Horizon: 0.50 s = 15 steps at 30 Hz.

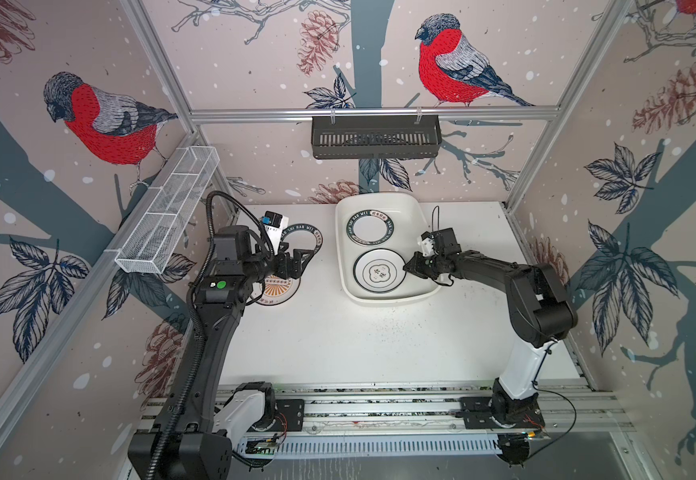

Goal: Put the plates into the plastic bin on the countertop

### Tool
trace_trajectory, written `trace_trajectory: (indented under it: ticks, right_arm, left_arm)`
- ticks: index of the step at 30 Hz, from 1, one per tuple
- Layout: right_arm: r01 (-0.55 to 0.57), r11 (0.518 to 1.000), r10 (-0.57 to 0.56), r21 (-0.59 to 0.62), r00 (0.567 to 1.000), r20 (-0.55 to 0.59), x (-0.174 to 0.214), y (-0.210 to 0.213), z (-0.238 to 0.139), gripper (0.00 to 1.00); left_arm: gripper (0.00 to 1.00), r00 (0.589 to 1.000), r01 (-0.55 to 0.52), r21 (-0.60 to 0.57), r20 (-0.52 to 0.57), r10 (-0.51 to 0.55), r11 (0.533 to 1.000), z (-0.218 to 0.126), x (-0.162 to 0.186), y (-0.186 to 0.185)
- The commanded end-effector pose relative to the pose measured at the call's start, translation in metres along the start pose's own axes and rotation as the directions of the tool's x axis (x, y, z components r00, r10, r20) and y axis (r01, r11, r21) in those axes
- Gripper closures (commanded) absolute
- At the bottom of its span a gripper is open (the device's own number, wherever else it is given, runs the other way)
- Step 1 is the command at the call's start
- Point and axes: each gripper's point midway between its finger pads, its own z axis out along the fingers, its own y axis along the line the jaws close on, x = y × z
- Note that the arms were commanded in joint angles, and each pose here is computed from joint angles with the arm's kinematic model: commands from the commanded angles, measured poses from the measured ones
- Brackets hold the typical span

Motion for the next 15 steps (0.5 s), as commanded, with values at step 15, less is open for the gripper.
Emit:
trace_trajectory:
  ticks: [15]
  right_arm:
    - [0.035,0.996,-0.035,0.084,0.999,-0.001,-0.0012,-0.0012,0.0018,0.81]
  left_arm:
    - [0.11,0.999,-0.002,-0.007,0.040,0.003,1.000,0.0003,-0.0081,0.0018]
